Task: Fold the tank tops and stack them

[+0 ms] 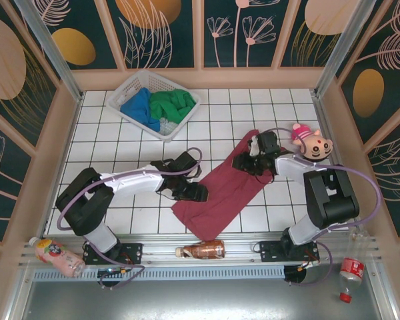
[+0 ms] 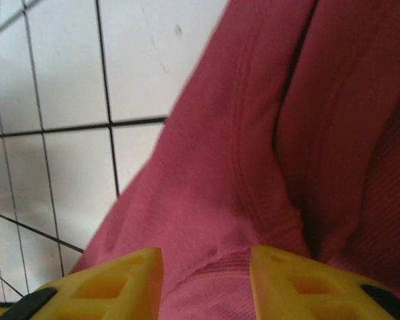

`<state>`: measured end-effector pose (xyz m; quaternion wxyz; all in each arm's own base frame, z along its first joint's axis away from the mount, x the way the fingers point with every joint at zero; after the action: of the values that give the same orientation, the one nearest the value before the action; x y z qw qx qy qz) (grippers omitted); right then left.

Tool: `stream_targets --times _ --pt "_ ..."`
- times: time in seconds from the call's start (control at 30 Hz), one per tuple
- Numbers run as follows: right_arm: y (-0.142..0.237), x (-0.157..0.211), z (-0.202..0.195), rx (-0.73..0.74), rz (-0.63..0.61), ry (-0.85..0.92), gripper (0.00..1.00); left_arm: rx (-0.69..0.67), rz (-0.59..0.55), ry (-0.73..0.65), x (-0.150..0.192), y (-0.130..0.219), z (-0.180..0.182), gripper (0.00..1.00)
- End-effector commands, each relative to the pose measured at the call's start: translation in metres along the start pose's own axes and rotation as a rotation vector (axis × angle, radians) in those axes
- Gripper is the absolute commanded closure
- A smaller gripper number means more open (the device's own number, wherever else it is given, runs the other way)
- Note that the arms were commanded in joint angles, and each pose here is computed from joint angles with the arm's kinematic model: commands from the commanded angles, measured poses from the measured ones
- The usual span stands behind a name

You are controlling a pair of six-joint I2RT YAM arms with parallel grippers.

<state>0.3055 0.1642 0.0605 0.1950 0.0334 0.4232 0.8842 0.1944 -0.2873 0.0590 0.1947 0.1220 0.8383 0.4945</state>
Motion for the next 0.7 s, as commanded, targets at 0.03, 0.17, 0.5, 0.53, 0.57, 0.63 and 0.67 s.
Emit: stream_targets --times 0.03,0.17,0.5,0.53,0.57,0.63,0.67 --pt "-0.015 -0.006 -0.011 0.033 -0.016 0.009 0.61 0.014 -0.031 -0.043 -0.012 0.002 -0.001 0.33" --pt "-0.029 -0.031 -0.018 0.096 -0.038 0.074 0.61 0.006 -0.042 -0.051 -0.019 0.007 0.001 0.33" --pt "-0.069 -0.097 0.003 0.104 -0.034 0.26 0.62 -0.034 -0.08 -0.051 -0.037 0.017 0.013 0.33" --pt "-0.07 -0.104 0.005 0.108 -0.038 0.28 0.62 -0.037 -0.088 -0.053 -0.039 0.021 0.013 0.33" --pt "-0.068 -0.112 0.011 0.105 -0.054 0.299 0.62 -0.044 -0.096 -0.054 -0.041 0.025 0.014 0.33" --pt "-0.058 -0.125 0.027 0.08 -0.095 0.344 0.6 -0.065 -0.103 -0.05 -0.042 0.031 0.018 0.33" --pt "-0.052 -0.129 0.038 0.066 -0.113 0.374 0.59 -0.078 -0.103 -0.05 -0.042 0.035 0.02 0.33"
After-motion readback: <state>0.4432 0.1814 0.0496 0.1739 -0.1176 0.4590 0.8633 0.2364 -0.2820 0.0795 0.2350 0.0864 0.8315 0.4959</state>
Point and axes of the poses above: each hand's point on the last joint's axis, 136 mm out from that joint toward the fingers, its own y axis back along the fingers, its own z axis along the line the jaws close on, x = y × z, the point moved 2 cm from there along y, back along the fingers, and after that the axes turned 14 degrees about -y, right-handed, at the moved point
